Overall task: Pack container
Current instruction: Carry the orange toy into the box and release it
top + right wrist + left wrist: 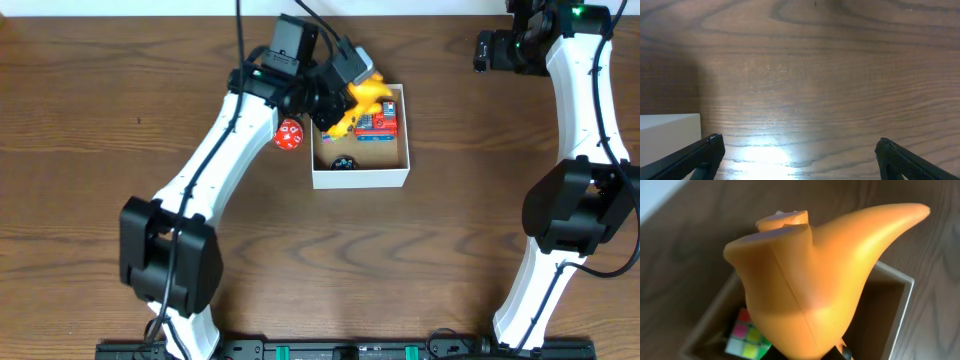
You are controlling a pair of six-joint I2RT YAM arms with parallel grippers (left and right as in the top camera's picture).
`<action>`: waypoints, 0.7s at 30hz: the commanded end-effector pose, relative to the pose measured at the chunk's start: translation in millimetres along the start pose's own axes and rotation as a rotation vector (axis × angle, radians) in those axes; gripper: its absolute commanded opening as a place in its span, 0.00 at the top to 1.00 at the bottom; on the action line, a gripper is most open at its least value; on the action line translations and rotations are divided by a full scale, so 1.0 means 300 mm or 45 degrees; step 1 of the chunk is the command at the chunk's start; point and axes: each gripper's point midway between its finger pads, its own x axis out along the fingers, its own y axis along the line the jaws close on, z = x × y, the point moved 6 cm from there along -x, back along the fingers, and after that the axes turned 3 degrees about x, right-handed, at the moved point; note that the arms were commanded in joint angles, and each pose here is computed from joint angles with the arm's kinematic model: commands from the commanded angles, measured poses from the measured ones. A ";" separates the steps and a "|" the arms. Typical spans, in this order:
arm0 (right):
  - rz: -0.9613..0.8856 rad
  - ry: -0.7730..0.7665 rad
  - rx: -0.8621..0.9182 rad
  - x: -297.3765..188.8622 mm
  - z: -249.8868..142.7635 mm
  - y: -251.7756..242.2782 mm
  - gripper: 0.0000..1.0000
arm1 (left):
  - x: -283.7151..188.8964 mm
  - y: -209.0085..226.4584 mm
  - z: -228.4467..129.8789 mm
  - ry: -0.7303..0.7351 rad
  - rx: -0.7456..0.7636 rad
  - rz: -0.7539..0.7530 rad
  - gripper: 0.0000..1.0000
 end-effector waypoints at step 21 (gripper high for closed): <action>0.003 -0.025 0.022 -0.016 0.016 -0.006 0.01 | 0.108 -0.036 -0.143 0.199 0.118 -0.182 0.46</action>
